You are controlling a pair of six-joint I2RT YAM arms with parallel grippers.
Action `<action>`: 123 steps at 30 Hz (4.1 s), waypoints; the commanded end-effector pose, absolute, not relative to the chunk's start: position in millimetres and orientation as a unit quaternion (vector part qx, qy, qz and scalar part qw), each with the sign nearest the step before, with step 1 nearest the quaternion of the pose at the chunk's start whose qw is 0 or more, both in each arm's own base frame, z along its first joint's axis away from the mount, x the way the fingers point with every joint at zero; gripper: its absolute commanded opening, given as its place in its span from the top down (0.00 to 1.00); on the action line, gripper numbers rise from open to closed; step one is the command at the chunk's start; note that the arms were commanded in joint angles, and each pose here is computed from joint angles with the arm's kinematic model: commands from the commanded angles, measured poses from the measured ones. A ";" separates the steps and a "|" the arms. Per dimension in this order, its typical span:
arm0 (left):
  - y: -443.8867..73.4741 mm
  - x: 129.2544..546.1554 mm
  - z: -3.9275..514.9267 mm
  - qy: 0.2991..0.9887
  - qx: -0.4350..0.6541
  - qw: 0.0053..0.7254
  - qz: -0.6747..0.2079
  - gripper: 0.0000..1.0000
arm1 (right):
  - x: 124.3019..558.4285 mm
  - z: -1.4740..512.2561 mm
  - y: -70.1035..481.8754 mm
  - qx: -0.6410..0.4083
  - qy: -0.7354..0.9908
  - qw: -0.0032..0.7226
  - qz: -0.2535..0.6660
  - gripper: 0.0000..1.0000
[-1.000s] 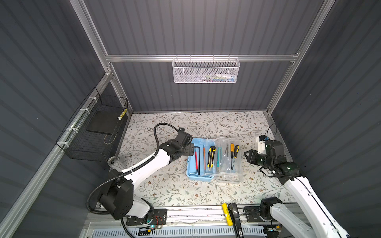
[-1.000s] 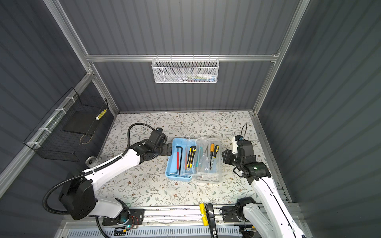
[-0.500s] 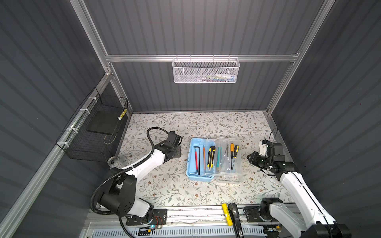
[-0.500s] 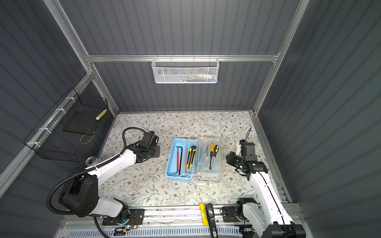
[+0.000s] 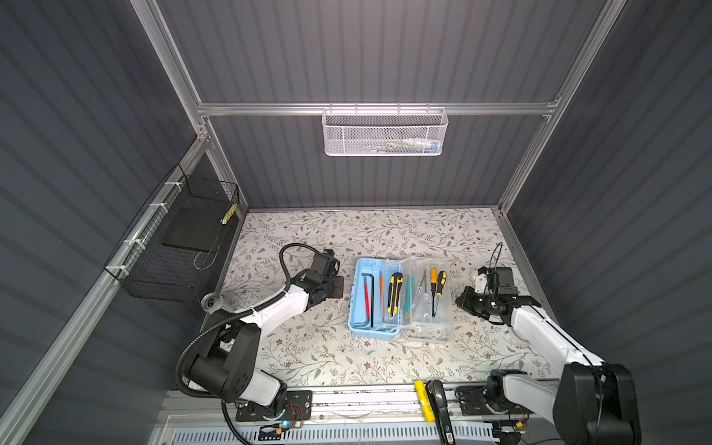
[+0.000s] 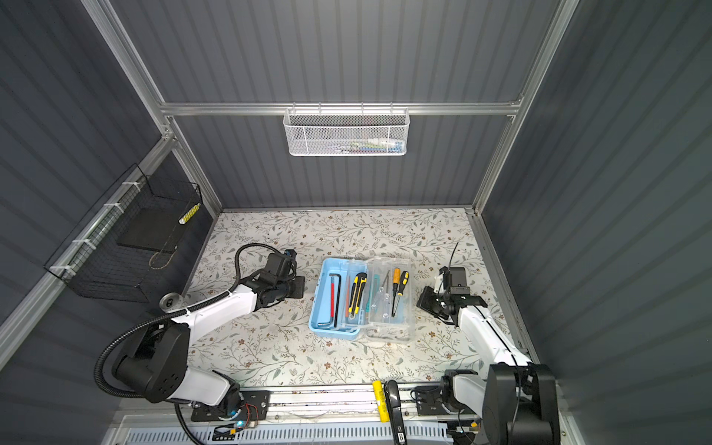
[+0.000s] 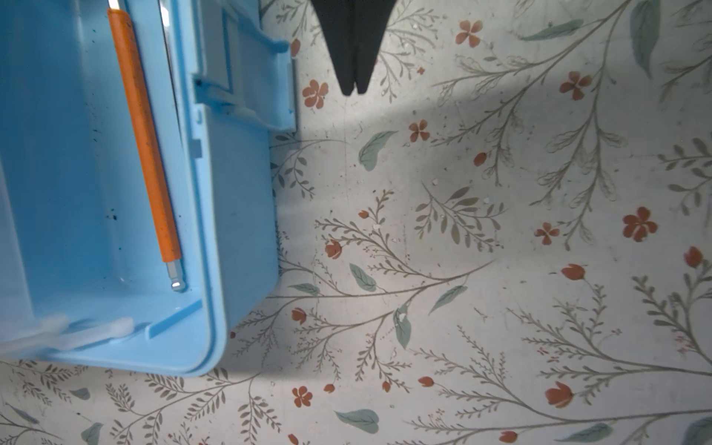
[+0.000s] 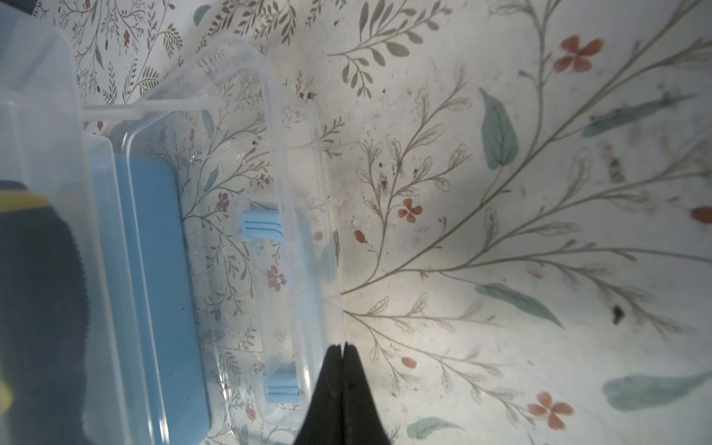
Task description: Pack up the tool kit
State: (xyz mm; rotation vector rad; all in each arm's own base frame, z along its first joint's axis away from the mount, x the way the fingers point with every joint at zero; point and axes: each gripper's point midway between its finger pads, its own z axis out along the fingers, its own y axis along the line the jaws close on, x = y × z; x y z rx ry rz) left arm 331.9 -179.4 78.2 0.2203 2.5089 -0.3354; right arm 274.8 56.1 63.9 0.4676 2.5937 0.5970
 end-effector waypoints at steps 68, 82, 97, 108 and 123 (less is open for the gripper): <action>-218.1 312.8 63.9 0.918 0.110 0.288 -0.249 1.00 | 260.7 49.6 64.3 0.201 0.916 0.178 0.299 0.95; -226.7 310.5 66.2 0.912 0.118 0.283 -0.273 1.00 | 272.6 47.3 99.3 0.156 0.904 0.159 0.364 0.97; -241.2 306.0 69.9 0.904 0.128 0.280 -0.296 1.00 | 267.0 95.2 137.5 0.088 0.839 0.160 0.513 0.99; -235.3 303.5 71.7 0.907 0.127 0.284 -0.285 1.00 | 261.4 131.5 138.2 0.074 0.828 0.191 0.523 0.99; -240.9 299.8 76.4 0.899 0.126 0.285 -0.309 1.00 | 251.1 163.8 134.2 0.060 0.837 0.220 0.497 0.97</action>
